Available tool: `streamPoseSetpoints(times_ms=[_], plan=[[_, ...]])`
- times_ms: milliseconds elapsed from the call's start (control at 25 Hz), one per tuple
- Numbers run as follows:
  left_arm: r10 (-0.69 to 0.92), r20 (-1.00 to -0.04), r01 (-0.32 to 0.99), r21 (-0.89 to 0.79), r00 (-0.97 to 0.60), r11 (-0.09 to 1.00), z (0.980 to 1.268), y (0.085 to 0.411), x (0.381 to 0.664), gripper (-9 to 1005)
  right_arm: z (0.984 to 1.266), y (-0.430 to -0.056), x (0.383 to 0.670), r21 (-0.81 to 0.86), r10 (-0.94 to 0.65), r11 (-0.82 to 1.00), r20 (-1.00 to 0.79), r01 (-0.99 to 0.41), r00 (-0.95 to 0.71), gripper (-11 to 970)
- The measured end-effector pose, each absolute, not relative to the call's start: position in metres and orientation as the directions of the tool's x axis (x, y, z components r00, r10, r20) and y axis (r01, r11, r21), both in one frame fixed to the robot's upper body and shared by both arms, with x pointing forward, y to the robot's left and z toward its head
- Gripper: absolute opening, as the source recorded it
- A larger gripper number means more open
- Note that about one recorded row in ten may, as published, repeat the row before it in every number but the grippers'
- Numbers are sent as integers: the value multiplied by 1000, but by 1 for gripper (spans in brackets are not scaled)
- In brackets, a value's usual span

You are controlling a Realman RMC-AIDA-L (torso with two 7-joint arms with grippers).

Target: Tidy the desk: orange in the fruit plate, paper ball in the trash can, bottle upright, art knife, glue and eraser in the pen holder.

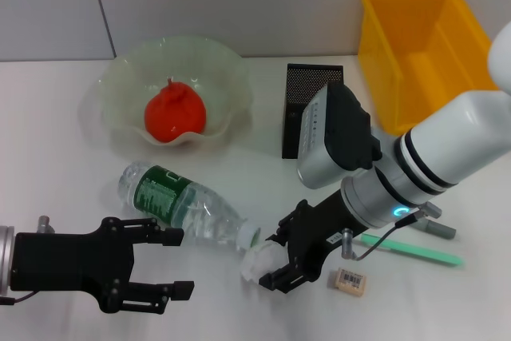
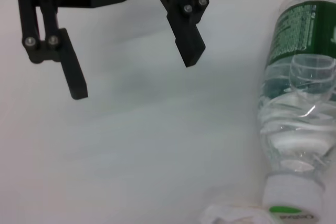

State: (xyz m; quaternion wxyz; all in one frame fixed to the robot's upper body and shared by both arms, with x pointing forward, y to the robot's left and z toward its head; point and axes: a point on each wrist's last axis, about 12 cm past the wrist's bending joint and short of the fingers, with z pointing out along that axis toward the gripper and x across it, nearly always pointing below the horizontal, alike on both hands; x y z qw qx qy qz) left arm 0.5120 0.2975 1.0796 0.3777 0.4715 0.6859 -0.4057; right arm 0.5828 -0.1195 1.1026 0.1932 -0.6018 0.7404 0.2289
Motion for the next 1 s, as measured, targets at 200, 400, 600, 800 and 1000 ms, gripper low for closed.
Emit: streamPoseSetpoints(times_ms=[200, 400, 600, 800, 1000], plan=[[340, -901, 953, -200, -270, 226, 1080, 298, 512, 795, 1104, -124, 583, 113, -798, 175, -565, -978, -208, 627], [339, -900, 952, -204, -274, 227, 1080, 297, 512, 795, 1121, -142, 582, 151, -750, 202, -612, -968, -252, 550], [318, -906, 949, -208, -277, 236, 1080, 297, 512, 795, 1141, -181, 582, 176, -639, 280, -699, -944, -320, 543], [291, -912, 946, -224, -288, 234, 1075, 290, 507, 795, 1155, -225, 575, 195, -439, 353, -829, -915, -346, 543], [266, -918, 942, -233, -296, 242, 1073, 288, 505, 794, 1162, -270, 564, 174, -169, 436, -948, -883, -270, 543]])
